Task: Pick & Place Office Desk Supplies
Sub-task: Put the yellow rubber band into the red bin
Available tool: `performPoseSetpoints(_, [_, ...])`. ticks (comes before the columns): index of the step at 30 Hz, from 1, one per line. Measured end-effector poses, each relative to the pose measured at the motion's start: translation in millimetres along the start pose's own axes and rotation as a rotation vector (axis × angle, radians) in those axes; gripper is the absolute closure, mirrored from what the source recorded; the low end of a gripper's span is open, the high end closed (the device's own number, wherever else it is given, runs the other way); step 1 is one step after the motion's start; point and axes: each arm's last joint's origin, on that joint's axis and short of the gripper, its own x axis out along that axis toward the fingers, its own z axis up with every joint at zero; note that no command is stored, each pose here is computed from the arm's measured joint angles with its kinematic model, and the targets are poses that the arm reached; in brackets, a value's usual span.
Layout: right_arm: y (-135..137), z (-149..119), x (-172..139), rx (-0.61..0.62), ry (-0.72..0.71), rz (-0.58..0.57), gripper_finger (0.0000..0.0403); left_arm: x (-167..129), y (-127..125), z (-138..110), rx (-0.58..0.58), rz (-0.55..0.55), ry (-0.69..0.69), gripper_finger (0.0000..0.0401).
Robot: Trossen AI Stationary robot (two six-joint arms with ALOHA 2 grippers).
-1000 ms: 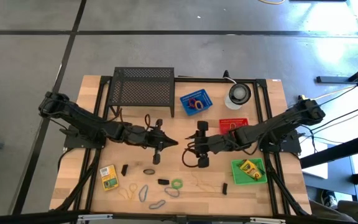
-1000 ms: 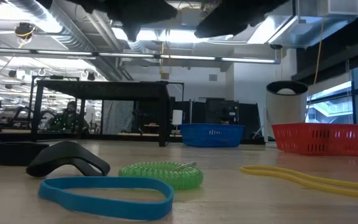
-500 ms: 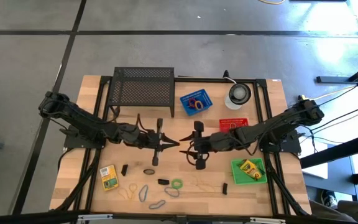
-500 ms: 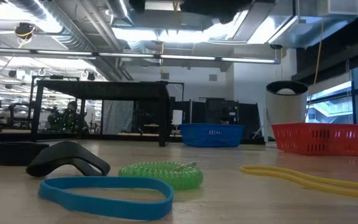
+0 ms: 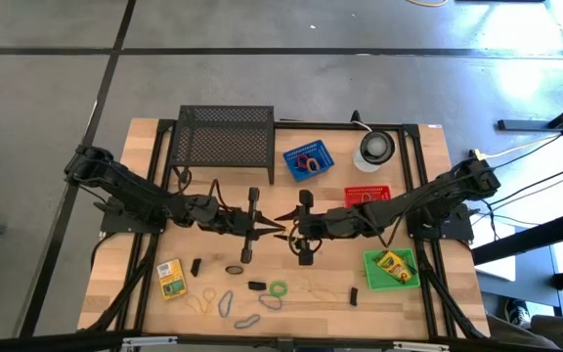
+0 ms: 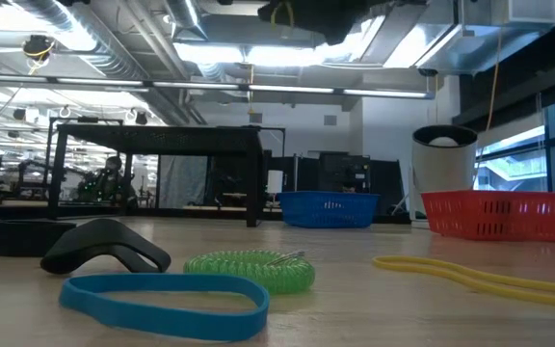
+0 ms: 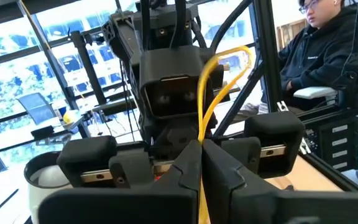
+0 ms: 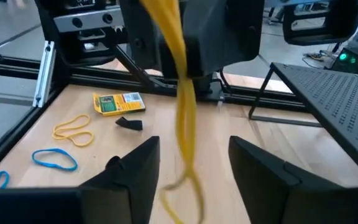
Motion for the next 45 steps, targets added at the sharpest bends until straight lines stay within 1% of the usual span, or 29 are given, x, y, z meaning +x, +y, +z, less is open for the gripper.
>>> performPoseSetpoints(2, [0.0, 0.2, 0.2, 0.006, -0.003, 0.0, 0.0232, -0.2, -0.8, 0.2, 0.0, 0.001, 0.001, 0.0399])
performPoseSetpoints(4, [0.1, -0.1, 0.3, 0.005, -0.002, 0.001, 0.0261, -0.3, -1.3, -0.8, 0.001, 0.0, 0.012, 0.0399])
performPoseSetpoints(6, [0.2, 0.0, 0.3, 0.005, -0.003, 0.005, 0.0296, -0.3, -1.5, -2.1, 0.003, 0.003, 0.027, 0.0399])
performPoseSetpoints(10, [0.3, -0.1, 0.3, 0.005, -0.002, 0.01, 0.0378, -0.3, -1.5, -3.0, -0.007, 0.005, 0.036, 0.04])
performPoseSetpoints(12, [0.3, -0.1, 0.3, 0.001, -0.002, 0.01, 0.0394, -0.3, -1.7, -3.7, -0.006, 0.003, 0.043, 0.0398])
performPoseSetpoints(14, [0.2, -0.1, 0.4, 0.006, -0.002, 0.009, 0.0391, -0.5, -2.5, -4.1, -0.019, -0.001, 0.047, 0.0398])
performPoseSetpoints(16, [0.1, -0.4, 0.4, 0.015, 0.001, 0.009, 0.0395, -0.8, -4.0, -6.7, -0.042, -0.01, 0.075, 0.0399])
performPoseSetpoints(19, [0.1, -1.5, 0.4, 0.037, 0.012, 0.009, 0.0399, -2.0, -7.2, -13.2, -0.123, -0.019, 0.148, 0.0396])
performPoseSetpoints(21, [0.2, -4.0, 0.5, 0.043, 0.033, 0.009, 0.0399, -3.4, -9.5, -17.1, -0.179, 0.015, 0.201, 0.0386])
performPoseSetpoints(23, [-0.1, -6.6, 0.7, 0.036, 0.056, 0.006, 0.04, -5.3, -12.8, -20.0, -0.205, 0.058, 0.245, 0.0369])
performPoseSetpoints(25, [-1.7, -9.2, 0.9, 0.03, 0.081, -0.015, 0.04, -7.4, -16.7, -21.7, -0.196, 0.088, 0.278, 0.0348])
performPoseSetpoints(27, [-4.2, -12.0, 0.6, 0.034, 0.112, -0.051, 0.0401, -9.7, -21.5, -23.6, -0.179, 0.089, 0.308, 0.0324])
performPoseSetpoints(30, [-12.0, -17.1, -4.2, 0.042, 0.199, -0.121, 0.0401, -13.3, -29.3, -27.6, -0.162, 0.059, 0.359, 0.029])
performPoseSetpoints(33, [-20.3, -20.5, -13.9, 0.038, 0.29, -0.209, 0.0401, -18.8, -36.2, -33.6, -0.167, 0.06, 0.438, 0.0264])
performPoseSetpoints(36, [-26.8, -19.4, -29.2, 0.022, 0.365, -0.266, 0.0402, -25.3, -40.9, -40.7, -0.184, 0.098, 0.526, 0.0248])
performPoseSetpoints(39, [-32.7, -18.6, -46.3, 0.013, 0.443, -0.297, 0.0402, -32.0, -44.4, -47.4, -0.219, 0.14, 0.605, 0.0241])
performPoseSetpoints(45, [-41.6, -16.0, -82.6, 0.049, 0.55, -0.387, 0.0402, -46.3, -50.1, -57.7, -0.323, 0.196, 0.747, 0.0241])
